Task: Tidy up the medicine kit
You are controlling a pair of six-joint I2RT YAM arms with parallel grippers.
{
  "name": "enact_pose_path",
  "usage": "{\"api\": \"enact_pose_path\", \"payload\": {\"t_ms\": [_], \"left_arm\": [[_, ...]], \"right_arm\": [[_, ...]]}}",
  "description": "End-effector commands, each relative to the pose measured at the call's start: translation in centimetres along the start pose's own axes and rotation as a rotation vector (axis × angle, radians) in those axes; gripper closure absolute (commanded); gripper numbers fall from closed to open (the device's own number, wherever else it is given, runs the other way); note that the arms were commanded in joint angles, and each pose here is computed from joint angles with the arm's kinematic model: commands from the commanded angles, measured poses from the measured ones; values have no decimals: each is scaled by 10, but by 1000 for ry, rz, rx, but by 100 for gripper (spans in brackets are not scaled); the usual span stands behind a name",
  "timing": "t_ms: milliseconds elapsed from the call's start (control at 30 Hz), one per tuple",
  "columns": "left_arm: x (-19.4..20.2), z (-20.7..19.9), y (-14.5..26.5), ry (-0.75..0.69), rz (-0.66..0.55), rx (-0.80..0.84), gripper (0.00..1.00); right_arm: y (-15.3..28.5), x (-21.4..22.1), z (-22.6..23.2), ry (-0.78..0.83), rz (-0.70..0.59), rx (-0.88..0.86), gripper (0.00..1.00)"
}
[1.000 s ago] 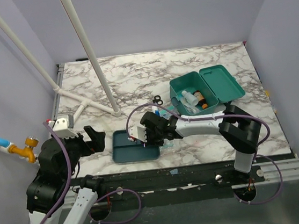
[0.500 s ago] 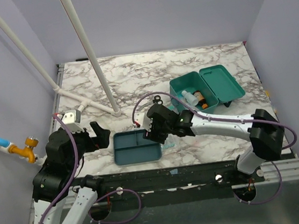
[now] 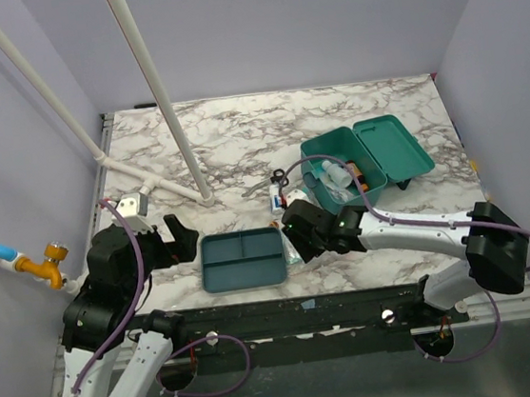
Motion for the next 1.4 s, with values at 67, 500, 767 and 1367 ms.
{"api": "enact_pose_path", "payload": {"t_ms": [67,500,767,1367], "left_arm": [[-1,-6,-5,-11,-2,37,1],[-2,-7,-4,-17,-14,49,2],[-2,-7,-3,-26,-17,48,1],[-2,-6,-5,-33,-13,47,1]], "right_arm": [[-5,15,-11,-278,-38,67,50],[-39,18,-11,-421,-48,97,57],[-47,24,-23,-451,-53,139,57],[-65,45,-23,-409,25,131,86]]}}
Point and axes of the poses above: each gripper's point midway between its finger pads, its own y axis back along the fingers, its own z axis along the line the jaws close on, x = y × z, the point moved 1 cm from there along y, back along the fingers, and after that the axes turned 13 degrees about -y, right-handed, at the moved point
